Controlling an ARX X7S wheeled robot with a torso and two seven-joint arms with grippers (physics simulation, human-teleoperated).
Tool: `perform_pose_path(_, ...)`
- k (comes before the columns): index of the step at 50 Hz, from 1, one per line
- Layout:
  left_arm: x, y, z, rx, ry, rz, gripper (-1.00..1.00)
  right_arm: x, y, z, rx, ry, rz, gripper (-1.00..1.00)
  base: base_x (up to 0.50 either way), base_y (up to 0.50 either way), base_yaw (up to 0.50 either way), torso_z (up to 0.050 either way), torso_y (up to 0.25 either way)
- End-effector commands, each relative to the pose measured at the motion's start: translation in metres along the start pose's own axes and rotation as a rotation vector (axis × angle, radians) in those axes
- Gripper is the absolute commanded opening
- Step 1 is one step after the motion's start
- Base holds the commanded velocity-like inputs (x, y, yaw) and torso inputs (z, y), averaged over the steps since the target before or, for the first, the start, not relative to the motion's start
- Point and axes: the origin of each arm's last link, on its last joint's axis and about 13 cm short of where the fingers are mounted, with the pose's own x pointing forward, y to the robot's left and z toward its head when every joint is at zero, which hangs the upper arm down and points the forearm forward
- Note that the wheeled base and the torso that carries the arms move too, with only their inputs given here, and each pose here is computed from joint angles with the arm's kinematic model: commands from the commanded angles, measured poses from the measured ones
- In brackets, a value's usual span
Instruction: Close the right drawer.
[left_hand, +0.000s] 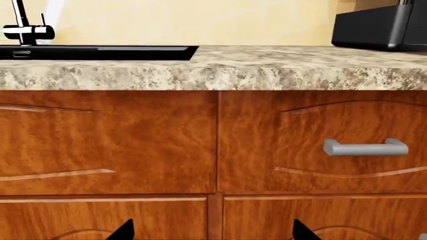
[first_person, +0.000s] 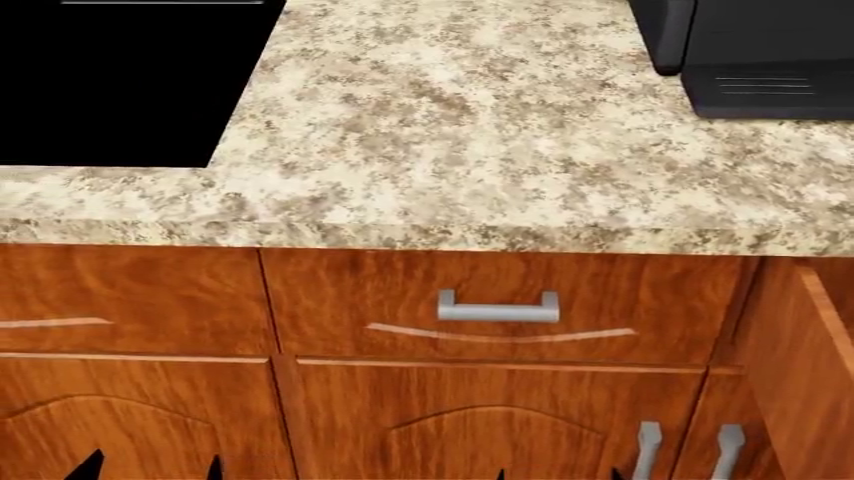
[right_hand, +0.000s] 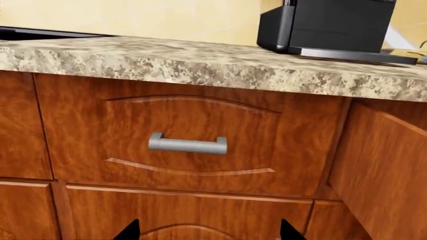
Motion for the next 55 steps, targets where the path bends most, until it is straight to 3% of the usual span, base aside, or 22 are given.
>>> perform_pose_path(1, -0.0004, 0.0003, -0.0004, 0.004, 0.004, -0.004, 1.00, 0.0002, -0.0002, 0.0001, -0.011, 0.002, -0.005, 1.00, 0.00, 0.14, 0.00, 0.000, 0.000)
perform_pose_path(38, -0.0003, -0.0023, 0.0000, 0.036, 0.004, -0.006, 1.00, 0.0012, 0.0000, -0.0014, -0.024, 0.006, -0.016, 1.00, 0.00, 0.16, 0.00, 0.000, 0.000)
perform_pose_path(42, 0.0000, -0.0031, -0.0006, 0.043, 0.014, -0.010, 1.00, 0.0013, 0.0024, -0.0020, -0.065, 0.015, -0.005, 1.00, 0.00, 0.00, 0.00, 0.000, 0.000)
perform_pose_path(46, -0.0002, -0.0016, 0.0003, 0.031, 0.005, -0.006, 1.00, 0.0018, 0.0003, -0.0019, 0.019, 0.006, -0.029, 1.00, 0.00, 0.00, 0.00, 0.000, 0.000)
perform_pose_path(50, -0.0003, -0.0014, 0.0002, 0.026, 0.006, -0.006, 1.00, 0.0030, 0.0032, -0.0030, -0.044, -0.007, 0.007, 1.00, 0.00, 0.00, 0.00, 0.000, 0.000)
perform_pose_path(51, -0.0001, -0.0019, 0.0001, 0.026, 0.007, -0.007, 1.00, 0.0036, 0.0051, -0.0034, -0.105, 0.026, 0.026, 1.00, 0.00, 0.00, 0.00, 0.000, 0.000)
perform_pose_path(52, -0.0001, -0.0017, 0.0001, 0.026, 0.007, -0.007, 1.00, 0.0035, 0.0053, -0.0031, -0.098, 0.018, 0.026, 1.00, 0.00, 0.00, 0.00, 0.000, 0.000)
perform_pose_path(54, 0.0005, -0.0029, 0.0001, 0.025, 0.009, -0.009, 1.00, 0.0022, 0.0035, -0.0053, -0.004, 0.021, 0.019, 1.00, 0.00, 0.00, 0.00, 0.000, 0.000)
perform_pose_path(55, 0.0003, -0.0024, 0.0001, 0.024, 0.009, -0.009, 1.00, 0.0014, 0.0036, -0.0057, -0.024, 0.027, 0.019, 1.00, 0.00, 0.00, 0.00, 0.000, 0.000)
